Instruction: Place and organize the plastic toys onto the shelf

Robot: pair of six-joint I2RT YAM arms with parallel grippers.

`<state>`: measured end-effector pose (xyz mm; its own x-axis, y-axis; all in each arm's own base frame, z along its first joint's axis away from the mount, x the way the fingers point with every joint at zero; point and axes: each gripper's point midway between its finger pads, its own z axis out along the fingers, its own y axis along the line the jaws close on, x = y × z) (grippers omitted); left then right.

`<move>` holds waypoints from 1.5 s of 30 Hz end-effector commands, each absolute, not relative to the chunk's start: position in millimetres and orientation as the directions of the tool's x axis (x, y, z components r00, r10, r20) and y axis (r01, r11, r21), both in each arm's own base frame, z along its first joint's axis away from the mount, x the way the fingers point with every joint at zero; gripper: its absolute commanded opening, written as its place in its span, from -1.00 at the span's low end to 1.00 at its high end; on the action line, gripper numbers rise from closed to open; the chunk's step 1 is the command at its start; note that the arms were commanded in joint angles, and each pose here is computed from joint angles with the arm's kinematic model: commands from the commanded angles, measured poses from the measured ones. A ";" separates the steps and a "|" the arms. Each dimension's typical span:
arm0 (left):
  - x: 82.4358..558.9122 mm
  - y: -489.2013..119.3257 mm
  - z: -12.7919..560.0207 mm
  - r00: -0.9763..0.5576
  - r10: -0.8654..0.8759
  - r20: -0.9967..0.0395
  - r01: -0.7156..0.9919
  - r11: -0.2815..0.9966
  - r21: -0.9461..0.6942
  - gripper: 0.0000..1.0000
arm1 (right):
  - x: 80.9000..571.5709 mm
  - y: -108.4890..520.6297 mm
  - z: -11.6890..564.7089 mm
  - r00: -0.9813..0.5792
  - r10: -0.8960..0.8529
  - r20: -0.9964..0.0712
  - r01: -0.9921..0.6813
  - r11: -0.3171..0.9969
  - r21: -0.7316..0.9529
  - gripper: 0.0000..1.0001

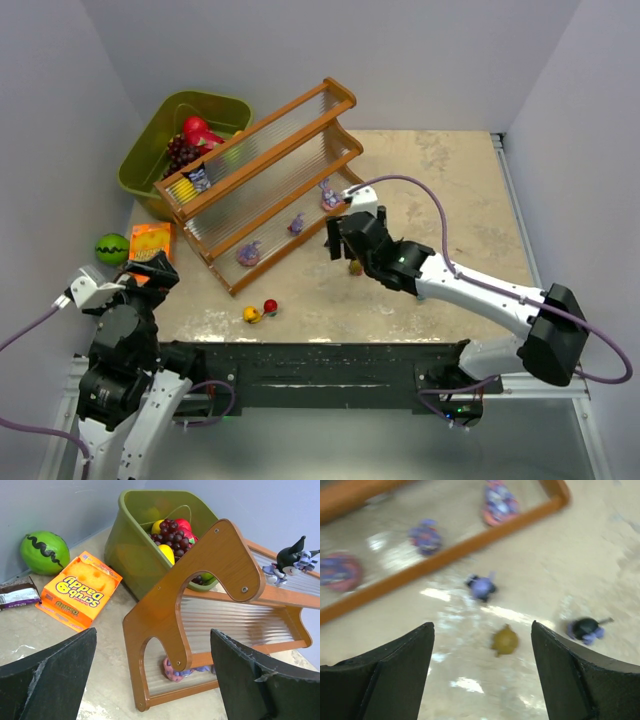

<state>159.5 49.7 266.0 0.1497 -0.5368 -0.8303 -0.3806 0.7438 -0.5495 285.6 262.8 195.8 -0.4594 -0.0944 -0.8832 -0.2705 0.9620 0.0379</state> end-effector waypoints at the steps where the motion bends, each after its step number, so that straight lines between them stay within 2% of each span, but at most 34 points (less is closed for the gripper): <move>1: 160.1 49.4 276.7 0.183 -0.530 -0.828 -0.349 0.752 -0.559 0.99 | 310.1 203.8 177.9 -0.476 0.043 -0.879 -0.032 0.997 0.066 0.60; 8: 160.4 48.5 276.3 0.182 -0.528 -0.830 -0.343 0.757 -0.556 0.99 | 329.3 134.7 126.1 -0.563 0.126 -0.817 0.090 0.992 0.091 0.55; 15: 163.0 46.8 275.3 0.168 -0.519 -0.838 -0.343 0.766 -0.543 0.99 | 342.8 113.8 98.7 -0.588 0.188 -0.787 0.144 0.981 0.127 0.53; 21: 163.2 47.0 275.4 0.168 -0.517 -0.840 -0.345 0.767 -0.541 0.99 | 346.1 124.0 94.9 -0.624 0.078 -0.778 0.012 0.996 0.091 0.72; 25: 164.2 46.3 275.1 0.164 -0.516 -0.841 -0.344 0.769 -0.539 0.99 | 346.8 128.3 98.5 -0.610 0.070 -0.789 -0.026 0.994 0.108 0.84; 29: 165.0 46.1 274.3 0.157 -0.513 -0.844 -0.348 0.771 -0.533 0.99 | 349.8 129.2 85.7 -0.644 0.047 -0.764 -0.041 0.995 0.095 0.85; 38: 165.1 45.9 274.3 0.156 -0.512 -0.845 -0.347 0.772 -0.532 0.99 | 351.8 128.7 56.7 -0.686 0.083 -0.723 0.010 0.994 0.105 0.76; 45: 165.4 45.8 274.4 0.156 -0.511 -0.846 -0.347 0.773 -0.531 0.99 | 355.6 126.5 59.1 -0.668 0.109 -0.736 0.038 0.993 0.113 0.52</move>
<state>164.6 45.0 266.9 0.1310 -0.5153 -0.8469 -0.3596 0.7714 -0.5250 341.3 126.1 43.6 -0.7204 0.0588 -0.6910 0.0056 0.9969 0.0789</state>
